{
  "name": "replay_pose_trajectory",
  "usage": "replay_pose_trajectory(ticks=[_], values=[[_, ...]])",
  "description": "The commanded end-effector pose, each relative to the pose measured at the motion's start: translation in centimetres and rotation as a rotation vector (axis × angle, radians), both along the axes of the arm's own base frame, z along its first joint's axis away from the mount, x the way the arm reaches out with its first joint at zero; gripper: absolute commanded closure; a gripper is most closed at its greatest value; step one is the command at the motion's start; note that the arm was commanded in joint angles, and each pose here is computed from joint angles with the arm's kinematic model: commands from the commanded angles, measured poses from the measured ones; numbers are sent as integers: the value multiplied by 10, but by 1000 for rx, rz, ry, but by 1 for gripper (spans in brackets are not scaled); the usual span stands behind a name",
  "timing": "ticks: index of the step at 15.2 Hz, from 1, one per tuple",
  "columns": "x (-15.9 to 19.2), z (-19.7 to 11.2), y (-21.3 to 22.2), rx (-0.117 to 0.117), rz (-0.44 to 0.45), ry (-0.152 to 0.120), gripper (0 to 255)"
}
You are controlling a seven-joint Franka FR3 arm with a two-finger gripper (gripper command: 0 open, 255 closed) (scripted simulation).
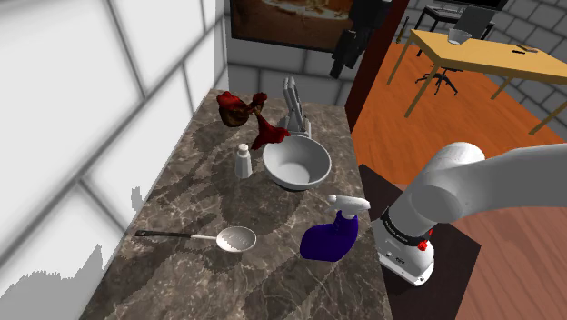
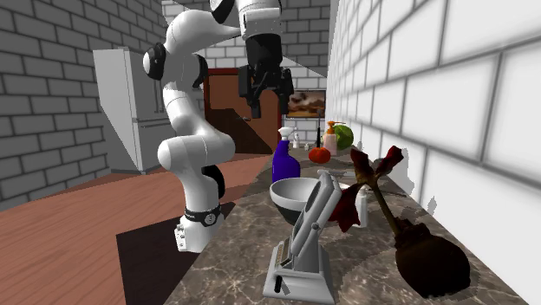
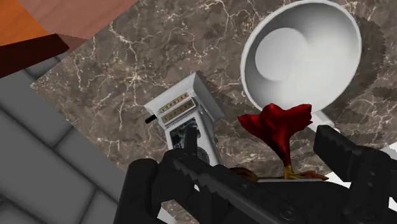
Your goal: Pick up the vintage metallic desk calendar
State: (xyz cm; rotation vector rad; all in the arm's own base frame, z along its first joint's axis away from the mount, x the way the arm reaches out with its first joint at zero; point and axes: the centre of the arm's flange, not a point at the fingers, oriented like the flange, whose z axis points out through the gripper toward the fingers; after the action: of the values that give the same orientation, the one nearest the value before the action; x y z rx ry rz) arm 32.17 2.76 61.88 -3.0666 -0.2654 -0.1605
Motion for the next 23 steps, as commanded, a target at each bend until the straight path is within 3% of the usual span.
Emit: replay_pose_trajectory(ticks=[1, 9, 17, 23], values=[[0, 0, 0, 0, 0, 0, 0], [101, -43, 35, -156, -309, 27, 0], [205, -92, 30, -313, -617, 54, 0], [207, -119, 30, -315, -622, 54, 0]])
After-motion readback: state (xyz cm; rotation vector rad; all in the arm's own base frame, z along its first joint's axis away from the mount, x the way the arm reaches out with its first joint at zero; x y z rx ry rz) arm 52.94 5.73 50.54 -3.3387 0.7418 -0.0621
